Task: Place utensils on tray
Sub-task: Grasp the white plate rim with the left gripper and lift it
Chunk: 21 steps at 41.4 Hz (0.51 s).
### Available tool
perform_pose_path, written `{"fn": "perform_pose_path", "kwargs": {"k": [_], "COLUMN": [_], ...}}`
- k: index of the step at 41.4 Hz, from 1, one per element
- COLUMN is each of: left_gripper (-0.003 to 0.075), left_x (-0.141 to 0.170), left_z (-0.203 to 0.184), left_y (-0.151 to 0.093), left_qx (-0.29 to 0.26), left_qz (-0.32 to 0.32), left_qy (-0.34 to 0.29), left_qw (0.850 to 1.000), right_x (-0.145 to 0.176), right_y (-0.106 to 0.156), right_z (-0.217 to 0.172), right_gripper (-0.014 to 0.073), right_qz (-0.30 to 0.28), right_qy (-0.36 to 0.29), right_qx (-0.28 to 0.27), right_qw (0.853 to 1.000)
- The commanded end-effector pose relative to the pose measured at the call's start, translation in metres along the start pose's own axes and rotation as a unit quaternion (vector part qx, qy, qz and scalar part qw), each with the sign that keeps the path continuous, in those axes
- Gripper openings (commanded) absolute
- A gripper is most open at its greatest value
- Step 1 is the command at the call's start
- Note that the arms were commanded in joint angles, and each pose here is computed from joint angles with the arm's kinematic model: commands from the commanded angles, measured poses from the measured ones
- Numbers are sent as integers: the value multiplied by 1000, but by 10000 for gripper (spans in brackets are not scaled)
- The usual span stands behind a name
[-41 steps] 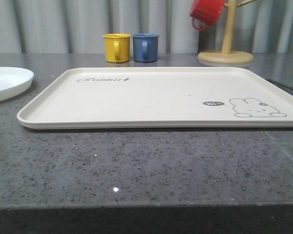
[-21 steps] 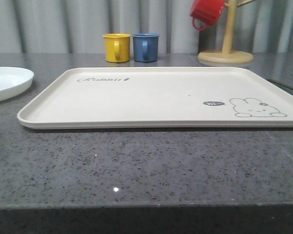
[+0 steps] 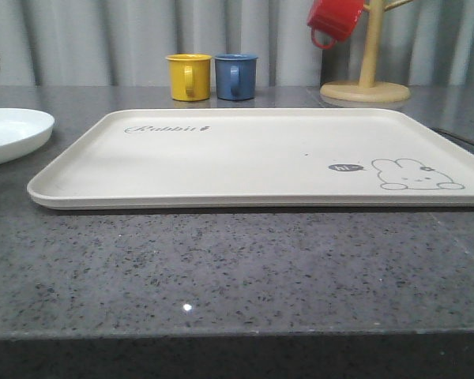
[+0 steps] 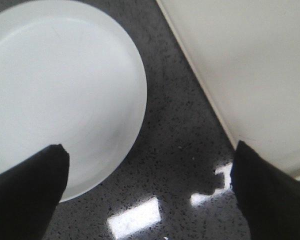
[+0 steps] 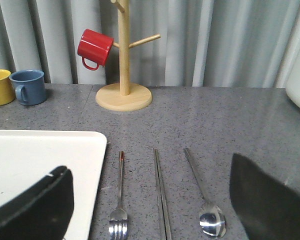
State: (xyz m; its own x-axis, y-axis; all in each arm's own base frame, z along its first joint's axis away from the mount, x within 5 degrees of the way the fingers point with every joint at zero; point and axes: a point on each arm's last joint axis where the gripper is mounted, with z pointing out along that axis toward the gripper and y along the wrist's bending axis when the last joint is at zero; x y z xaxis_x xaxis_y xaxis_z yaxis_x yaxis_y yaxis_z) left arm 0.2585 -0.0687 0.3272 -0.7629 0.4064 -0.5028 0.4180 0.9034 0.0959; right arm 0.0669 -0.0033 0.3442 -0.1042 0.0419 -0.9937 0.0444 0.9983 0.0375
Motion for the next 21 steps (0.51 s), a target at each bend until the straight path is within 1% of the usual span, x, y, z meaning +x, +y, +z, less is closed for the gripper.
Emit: {"fn": "perform_pose_path", "kwargs": {"k": [1,9,12,21], "left_gripper": [619,613,574,382], "left_x": [-18,-26,-27,-26], "left_z": [7,42,52,68], "left_y": [4,7,7,7], "left_qx": [-11,-11,-9,-4], "left_qz": [17,24,25,25], "left_qy": [5,47,55,76], "left_qw": [1000,999,998,997], "right_x": [-17,-17,-17,-17], "right_y": [1,1,1,1], "right_z": [-1,-1,-1,-1], "right_gripper": [654,654,654,654], "right_qz": [-3,-3,-3,-3], "right_qy": [-49,-49,-49,-49], "right_qx": [-1,-1,-1,-1], "right_qw": [999,999,999,999]}}
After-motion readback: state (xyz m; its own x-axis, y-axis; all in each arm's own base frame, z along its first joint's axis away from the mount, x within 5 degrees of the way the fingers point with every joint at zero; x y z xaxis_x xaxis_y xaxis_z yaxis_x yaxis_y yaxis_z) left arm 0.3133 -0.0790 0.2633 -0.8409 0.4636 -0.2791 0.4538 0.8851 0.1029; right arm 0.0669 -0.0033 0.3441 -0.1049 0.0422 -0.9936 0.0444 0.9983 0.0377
